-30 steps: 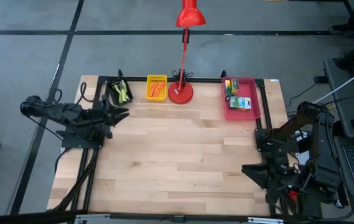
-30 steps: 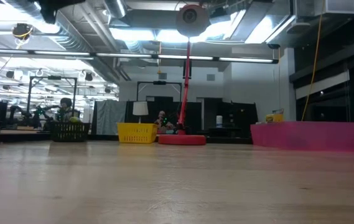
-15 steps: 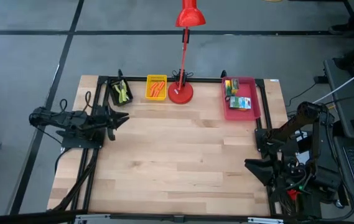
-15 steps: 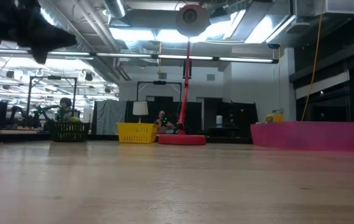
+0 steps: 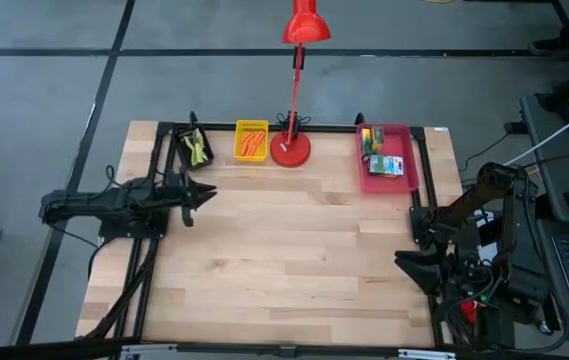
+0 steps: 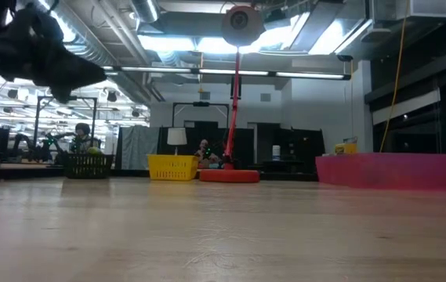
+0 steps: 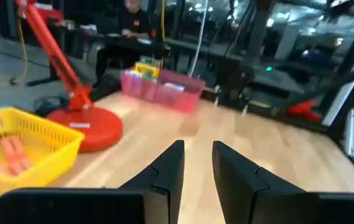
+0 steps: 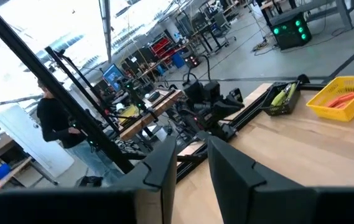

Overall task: Pick & Place School Supplies
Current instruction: Return to Home Position

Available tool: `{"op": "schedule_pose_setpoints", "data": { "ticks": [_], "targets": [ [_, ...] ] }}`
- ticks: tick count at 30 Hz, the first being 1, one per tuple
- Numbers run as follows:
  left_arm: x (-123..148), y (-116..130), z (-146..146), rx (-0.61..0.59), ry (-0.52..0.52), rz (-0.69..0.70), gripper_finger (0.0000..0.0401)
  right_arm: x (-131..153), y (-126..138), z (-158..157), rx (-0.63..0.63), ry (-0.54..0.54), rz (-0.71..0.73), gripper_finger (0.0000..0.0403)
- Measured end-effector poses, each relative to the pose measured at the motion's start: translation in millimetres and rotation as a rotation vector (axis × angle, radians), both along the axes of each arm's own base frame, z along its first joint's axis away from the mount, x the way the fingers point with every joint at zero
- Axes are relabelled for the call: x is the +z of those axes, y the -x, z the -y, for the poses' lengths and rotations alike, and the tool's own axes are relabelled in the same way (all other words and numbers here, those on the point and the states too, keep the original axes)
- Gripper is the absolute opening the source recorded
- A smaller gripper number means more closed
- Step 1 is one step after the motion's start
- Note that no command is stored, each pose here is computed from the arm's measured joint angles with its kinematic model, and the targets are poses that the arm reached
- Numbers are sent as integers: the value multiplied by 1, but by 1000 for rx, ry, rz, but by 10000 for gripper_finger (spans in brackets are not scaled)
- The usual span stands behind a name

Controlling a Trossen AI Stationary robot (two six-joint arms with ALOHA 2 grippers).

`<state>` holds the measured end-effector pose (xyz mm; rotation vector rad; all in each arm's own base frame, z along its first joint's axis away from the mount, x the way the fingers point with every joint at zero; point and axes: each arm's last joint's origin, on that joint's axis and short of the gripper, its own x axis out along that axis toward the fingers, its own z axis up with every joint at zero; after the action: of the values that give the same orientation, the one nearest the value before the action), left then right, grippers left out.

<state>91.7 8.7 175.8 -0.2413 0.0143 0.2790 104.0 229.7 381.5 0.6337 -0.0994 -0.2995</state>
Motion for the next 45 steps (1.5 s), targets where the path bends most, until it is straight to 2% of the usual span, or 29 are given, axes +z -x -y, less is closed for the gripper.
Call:
{"op": "schedule_pose_setpoints", "data": {
  "ticks": [3, 7, 11, 17, 20, 25, 32, 38, 42, 45],
  "targets": [
    [-3, -3, -2, -6, -29, 62, 72, 0, 2, 2, 5, 32, -10, 94],
    [-4, -4, -7, 74, -100, 66, 59, -1, 6, 4, 18, 67, -32, 94],
    [-5, -4, -9, 114, -92, 61, 52, -4, 7, 5, 32, 58, -124, 94],
    [-5, -4, -9, 114, -80, 64, 55, -8, 8, 5, 49, 117, -191, 94],
    [-5, -4, -9, 114, -80, 64, 56, -22, 8, 5, 51, 168, -249, 94],
    [-5, -4, -9, 114, -80, 65, 52, -51, 11, 8, 80, 230, -421, 94],
    [-5, -4, -9, 114, -80, 65, 55, -78, 16, 5, 228, 307, -498, 93],
    [-5, -4, -9, 114, -80, 65, 54, -86, 19, 12, 455, 365, -355, 93],
    [-5, -4, -9, 114, -80, 65, 52, -95, 13, 31, 693, 379, -136, 93],
    [-5, -4, -9, 114, -80, 65, 53, -104, 6, 51, 786, 371, 33, 93]
  ]
}}
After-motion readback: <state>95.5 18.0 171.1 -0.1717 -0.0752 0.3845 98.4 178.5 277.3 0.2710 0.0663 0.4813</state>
